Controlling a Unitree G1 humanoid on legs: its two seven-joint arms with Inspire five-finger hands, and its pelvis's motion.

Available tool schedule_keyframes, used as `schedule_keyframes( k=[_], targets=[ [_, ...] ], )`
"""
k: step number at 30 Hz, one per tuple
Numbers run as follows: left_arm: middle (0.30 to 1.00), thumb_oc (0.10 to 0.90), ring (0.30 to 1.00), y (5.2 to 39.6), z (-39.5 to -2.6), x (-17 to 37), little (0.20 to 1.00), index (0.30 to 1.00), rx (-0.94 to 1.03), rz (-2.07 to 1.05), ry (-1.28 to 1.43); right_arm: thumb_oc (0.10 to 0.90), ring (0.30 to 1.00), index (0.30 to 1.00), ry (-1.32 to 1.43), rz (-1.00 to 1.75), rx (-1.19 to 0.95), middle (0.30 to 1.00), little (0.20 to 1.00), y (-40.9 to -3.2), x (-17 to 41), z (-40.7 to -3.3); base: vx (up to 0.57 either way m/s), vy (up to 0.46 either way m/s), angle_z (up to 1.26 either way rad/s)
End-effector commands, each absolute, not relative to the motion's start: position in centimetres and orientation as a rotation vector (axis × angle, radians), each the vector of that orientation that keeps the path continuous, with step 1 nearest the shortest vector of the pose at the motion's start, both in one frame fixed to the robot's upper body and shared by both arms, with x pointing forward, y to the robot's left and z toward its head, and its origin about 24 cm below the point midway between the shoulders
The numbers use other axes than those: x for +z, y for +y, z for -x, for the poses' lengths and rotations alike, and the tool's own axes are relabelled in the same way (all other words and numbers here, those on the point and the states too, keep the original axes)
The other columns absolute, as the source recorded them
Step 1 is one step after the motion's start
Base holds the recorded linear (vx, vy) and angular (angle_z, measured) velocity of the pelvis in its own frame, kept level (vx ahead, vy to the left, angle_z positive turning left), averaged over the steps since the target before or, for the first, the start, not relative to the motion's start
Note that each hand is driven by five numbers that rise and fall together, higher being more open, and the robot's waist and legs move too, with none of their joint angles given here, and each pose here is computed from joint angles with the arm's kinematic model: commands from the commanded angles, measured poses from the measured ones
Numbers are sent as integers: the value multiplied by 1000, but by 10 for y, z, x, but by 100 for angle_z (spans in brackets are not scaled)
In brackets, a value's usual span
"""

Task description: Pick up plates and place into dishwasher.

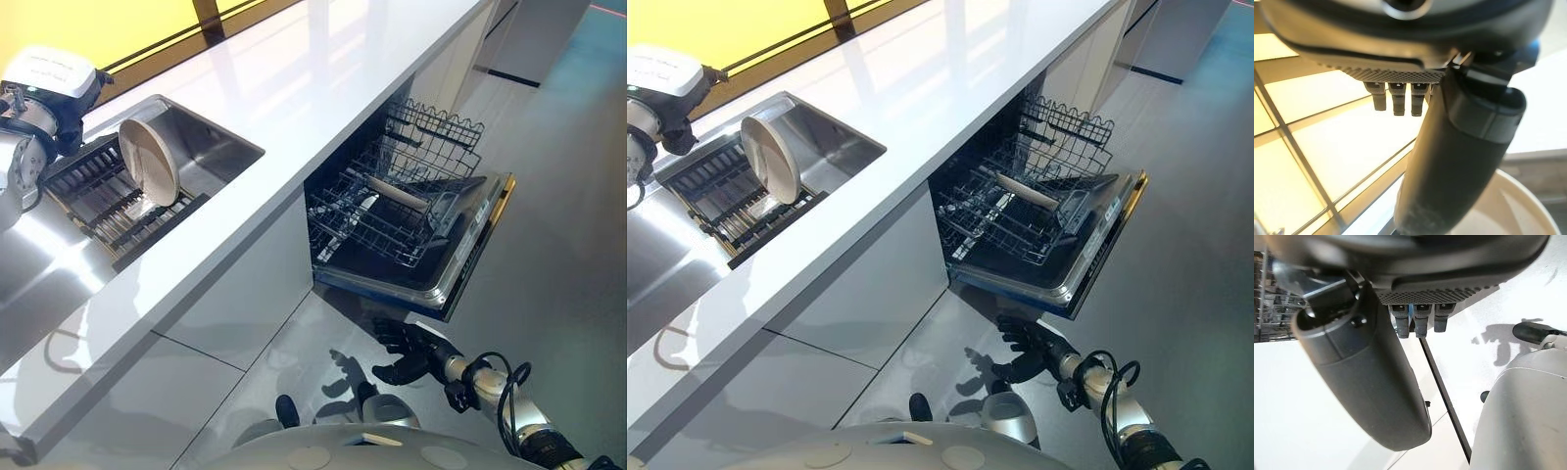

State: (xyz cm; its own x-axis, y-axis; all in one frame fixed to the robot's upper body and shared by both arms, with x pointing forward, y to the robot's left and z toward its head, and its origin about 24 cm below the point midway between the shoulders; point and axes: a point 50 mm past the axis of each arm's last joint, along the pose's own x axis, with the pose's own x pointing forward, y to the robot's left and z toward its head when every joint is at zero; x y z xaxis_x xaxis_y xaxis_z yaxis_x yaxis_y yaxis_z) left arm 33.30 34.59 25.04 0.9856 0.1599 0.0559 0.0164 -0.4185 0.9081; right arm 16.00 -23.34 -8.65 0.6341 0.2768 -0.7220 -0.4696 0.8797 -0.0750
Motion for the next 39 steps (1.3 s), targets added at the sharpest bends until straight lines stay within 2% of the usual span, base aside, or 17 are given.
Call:
schedule_keyframes(
  k=[1, 8, 26, 39],
  targets=[
    [900, 800, 900, 359, -322, 312, 900, 900, 453, -2006, -12, 800, 900, 900, 645, 306, 476, 900, 900, -227, -72, -178, 53, 74, 4],
    [900, 800, 900, 347, -329, 310, 900, 900, 439, -2018, -109, 800, 900, 900, 667, 312, 463, 900, 900, -228, -77, -172, 41, 54, 4],
    [900, 800, 900, 331, -345, 323, 900, 900, 579, -1926, -221, 800, 900, 900, 721, 322, 462, 900, 900, -230, -90, -154, 11, 6, 0],
    [900, 800, 900, 319, -357, 312, 900, 900, 454, -2028, -181, 800, 900, 900, 733, 335, 457, 900, 900, -235, -89, -149, 23, 0, -4]
  ],
)
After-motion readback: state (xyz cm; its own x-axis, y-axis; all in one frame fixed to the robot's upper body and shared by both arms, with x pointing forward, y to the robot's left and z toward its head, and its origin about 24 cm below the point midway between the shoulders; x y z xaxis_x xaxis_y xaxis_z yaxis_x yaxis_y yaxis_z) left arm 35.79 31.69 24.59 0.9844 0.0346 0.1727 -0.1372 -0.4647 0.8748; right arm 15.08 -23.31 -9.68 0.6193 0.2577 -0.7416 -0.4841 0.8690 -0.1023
